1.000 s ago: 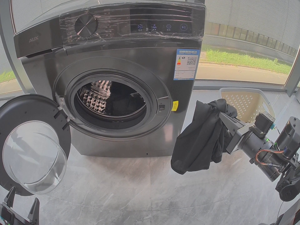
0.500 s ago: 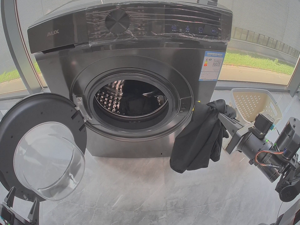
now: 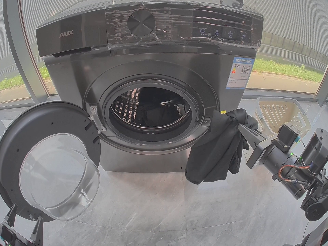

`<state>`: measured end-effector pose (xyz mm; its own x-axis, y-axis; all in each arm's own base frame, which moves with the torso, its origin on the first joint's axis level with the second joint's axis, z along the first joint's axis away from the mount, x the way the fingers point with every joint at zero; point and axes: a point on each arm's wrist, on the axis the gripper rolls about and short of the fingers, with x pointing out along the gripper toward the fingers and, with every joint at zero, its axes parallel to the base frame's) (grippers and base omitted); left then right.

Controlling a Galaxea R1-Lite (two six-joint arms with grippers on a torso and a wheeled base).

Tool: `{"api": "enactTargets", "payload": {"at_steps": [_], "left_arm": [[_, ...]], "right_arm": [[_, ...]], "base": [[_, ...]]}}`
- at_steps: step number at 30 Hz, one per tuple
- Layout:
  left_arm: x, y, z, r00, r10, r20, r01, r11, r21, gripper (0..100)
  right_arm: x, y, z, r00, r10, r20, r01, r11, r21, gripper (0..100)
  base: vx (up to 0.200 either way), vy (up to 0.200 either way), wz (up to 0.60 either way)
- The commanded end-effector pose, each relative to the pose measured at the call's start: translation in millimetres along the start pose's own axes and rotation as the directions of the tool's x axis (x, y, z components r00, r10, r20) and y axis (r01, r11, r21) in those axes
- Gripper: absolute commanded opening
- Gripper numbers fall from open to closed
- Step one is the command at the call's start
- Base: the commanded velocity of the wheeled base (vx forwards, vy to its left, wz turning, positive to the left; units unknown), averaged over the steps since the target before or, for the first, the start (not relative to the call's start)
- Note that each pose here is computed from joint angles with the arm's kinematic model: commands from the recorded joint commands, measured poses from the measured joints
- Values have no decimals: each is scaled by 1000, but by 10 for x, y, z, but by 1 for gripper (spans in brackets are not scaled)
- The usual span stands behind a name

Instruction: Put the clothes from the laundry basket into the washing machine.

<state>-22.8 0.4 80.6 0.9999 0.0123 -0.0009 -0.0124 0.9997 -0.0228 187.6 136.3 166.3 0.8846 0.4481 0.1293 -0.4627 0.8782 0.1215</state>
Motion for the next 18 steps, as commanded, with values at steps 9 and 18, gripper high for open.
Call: {"api": "enactTargets", "payload": {"at_steps": [9,18], "left_arm": [[-2,2,-44,1000,1,2,-1,1000,-2,100],[-3,1,-40,1000,1,4,-1,1000,-3,100]], "right_arm": [[-8,-1,-15,1000,1,-6,-1,1000,-1,0],[-13,2,-16,1000,3,-8,-3,1000,-1,0]], "base": [[0,0,0],[67,0,0]]}}
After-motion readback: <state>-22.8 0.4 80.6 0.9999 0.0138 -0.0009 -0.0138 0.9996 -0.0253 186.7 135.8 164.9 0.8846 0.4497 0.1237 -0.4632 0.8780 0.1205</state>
